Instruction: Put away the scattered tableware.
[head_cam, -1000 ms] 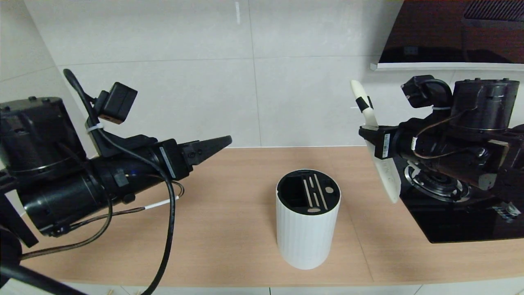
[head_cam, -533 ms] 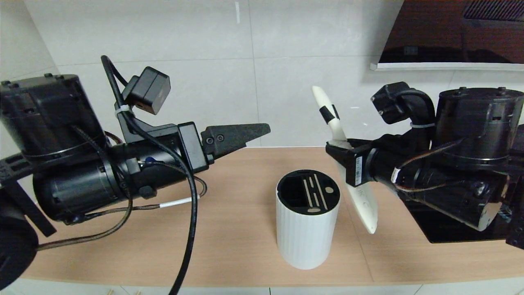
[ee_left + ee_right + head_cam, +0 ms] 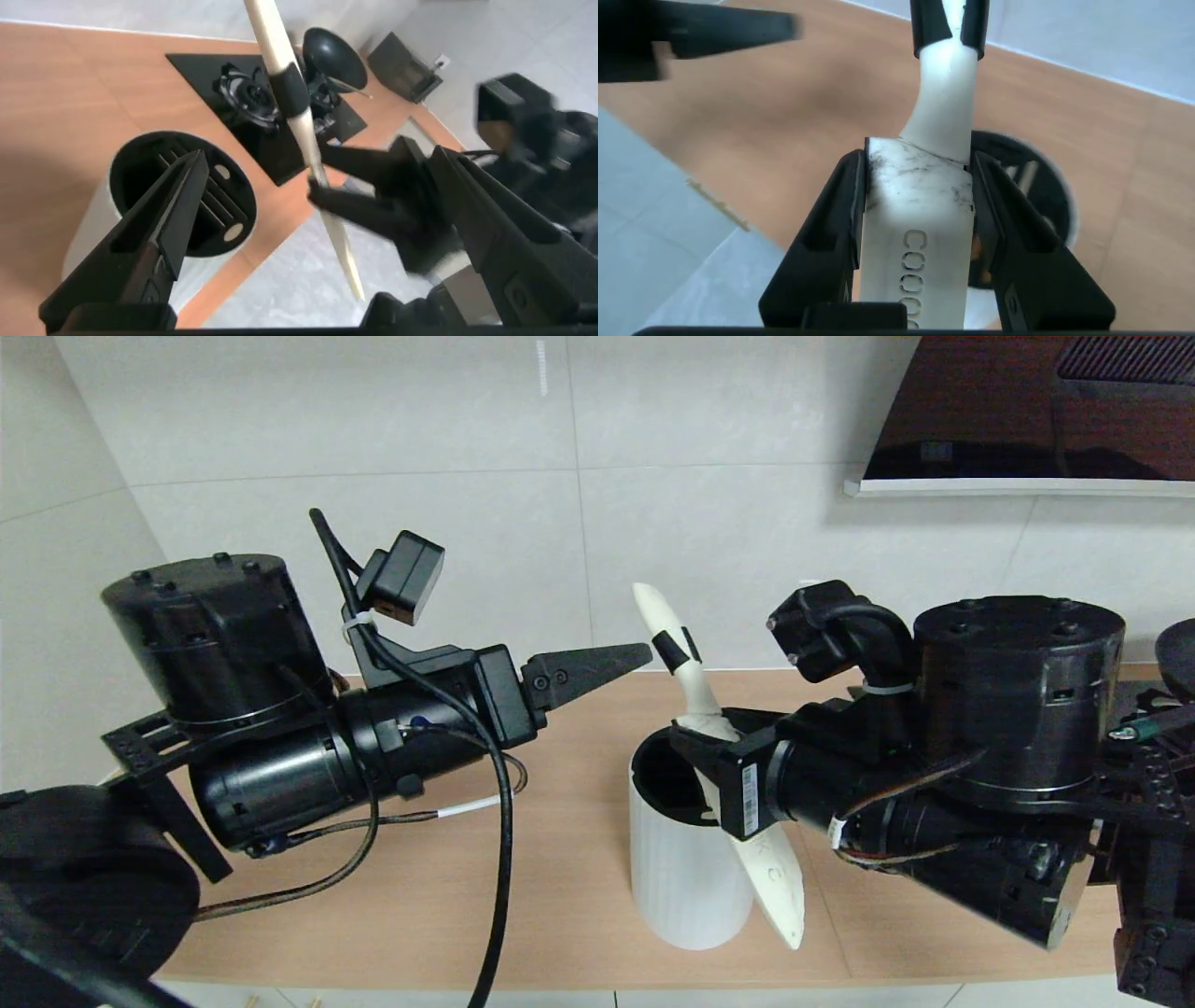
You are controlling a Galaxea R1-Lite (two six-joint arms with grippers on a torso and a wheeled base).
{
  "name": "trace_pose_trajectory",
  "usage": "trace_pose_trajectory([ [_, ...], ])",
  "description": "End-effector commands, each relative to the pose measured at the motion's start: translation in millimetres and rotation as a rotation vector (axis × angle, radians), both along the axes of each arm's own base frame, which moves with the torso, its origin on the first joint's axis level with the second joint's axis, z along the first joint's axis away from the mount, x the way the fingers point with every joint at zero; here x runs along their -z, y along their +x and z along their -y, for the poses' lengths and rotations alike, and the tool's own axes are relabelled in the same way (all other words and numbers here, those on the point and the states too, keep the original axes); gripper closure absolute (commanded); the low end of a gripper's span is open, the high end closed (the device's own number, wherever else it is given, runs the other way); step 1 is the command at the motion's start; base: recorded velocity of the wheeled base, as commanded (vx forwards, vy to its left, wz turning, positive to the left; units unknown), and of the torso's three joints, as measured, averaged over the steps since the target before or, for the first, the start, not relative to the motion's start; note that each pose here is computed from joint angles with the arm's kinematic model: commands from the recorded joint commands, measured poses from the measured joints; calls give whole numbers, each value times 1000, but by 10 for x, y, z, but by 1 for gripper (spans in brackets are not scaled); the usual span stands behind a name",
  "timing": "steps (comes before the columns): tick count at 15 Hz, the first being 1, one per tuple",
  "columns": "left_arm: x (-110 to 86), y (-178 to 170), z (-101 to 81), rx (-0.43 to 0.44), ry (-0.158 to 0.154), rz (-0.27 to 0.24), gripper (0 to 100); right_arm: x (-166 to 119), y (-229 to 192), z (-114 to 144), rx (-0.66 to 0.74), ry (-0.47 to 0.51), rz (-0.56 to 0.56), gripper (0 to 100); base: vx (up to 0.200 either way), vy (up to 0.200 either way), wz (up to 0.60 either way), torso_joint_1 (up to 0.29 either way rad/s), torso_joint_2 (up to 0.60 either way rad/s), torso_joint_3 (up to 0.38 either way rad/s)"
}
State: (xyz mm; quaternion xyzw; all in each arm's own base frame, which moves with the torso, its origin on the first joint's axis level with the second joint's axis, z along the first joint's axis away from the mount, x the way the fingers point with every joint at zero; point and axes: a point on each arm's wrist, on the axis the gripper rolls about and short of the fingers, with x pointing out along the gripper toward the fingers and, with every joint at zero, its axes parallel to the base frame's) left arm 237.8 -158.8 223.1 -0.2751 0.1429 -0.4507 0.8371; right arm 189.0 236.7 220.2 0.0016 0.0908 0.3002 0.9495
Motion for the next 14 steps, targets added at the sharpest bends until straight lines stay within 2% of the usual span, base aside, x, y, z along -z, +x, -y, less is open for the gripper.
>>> trace_pose_trajectory([
  [1,47,37,36,3,4,-5,0,37,-25,-53,-17,-6,-9,100,0,0,0,0,0,0],
  [2,85,67,59,-2,3,-1,0,37,-62,-81,-31,-3,-12,100,0,0,0,0,0,0],
  [4,205,128,145,-38,34,1,0,46,-134,-135,-60,5,-22,100,0,0,0,0,0,0],
  [5,205,128,145,-38,34,1,0,46,-134,-135,-60,5,-22,100,0,0,0,0,0,0],
  [6,247,117,218,-32,47,0,0,73,-142,-165,-67,0,-27,100,0,0,0,0,0,0],
  [14,231,86,256,-31,30,25,0,143,-203,-219,-93,-19,-40,100,0,0,0,0,0,0],
])
